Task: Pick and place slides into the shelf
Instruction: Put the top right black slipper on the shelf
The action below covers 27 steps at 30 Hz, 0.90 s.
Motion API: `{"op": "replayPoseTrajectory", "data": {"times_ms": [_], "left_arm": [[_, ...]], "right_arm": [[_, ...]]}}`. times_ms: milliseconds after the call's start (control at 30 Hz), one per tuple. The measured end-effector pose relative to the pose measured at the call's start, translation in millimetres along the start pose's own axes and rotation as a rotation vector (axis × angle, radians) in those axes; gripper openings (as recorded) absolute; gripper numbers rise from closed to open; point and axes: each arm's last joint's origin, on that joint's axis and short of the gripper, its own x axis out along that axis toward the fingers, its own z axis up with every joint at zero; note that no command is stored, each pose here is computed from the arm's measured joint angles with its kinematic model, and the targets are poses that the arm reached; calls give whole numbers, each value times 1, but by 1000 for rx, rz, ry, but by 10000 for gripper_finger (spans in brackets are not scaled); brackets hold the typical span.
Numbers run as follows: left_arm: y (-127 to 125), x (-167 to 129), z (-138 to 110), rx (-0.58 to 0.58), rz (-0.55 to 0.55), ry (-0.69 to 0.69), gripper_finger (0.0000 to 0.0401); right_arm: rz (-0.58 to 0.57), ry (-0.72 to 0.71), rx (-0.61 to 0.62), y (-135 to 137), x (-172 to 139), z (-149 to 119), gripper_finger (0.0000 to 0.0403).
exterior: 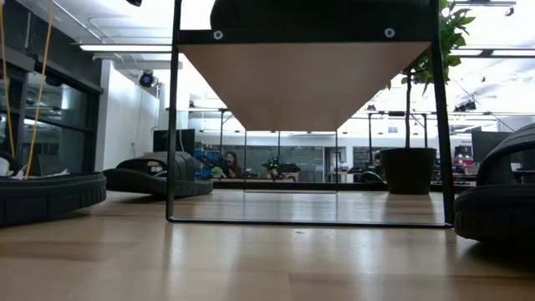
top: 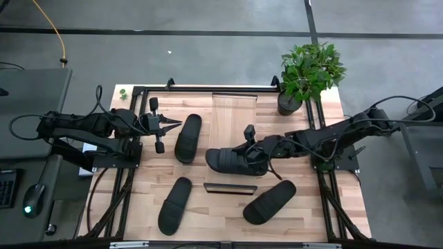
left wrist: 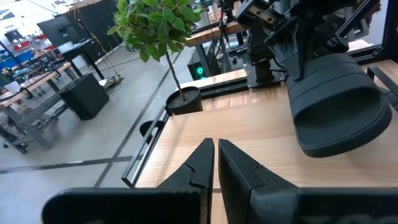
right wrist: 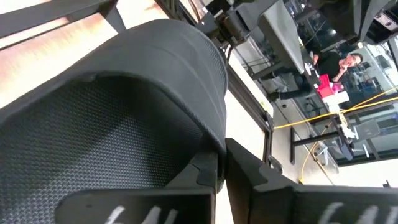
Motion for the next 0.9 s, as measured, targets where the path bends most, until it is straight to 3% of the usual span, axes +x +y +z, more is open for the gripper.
{"op": "replayPoseTrajectory", "data": {"times_ms": [900], "left_arm": [[0,0,0,-1,0,-1,12]], "right_arm": [[8,-24,-23,13,20,5,0]]}}
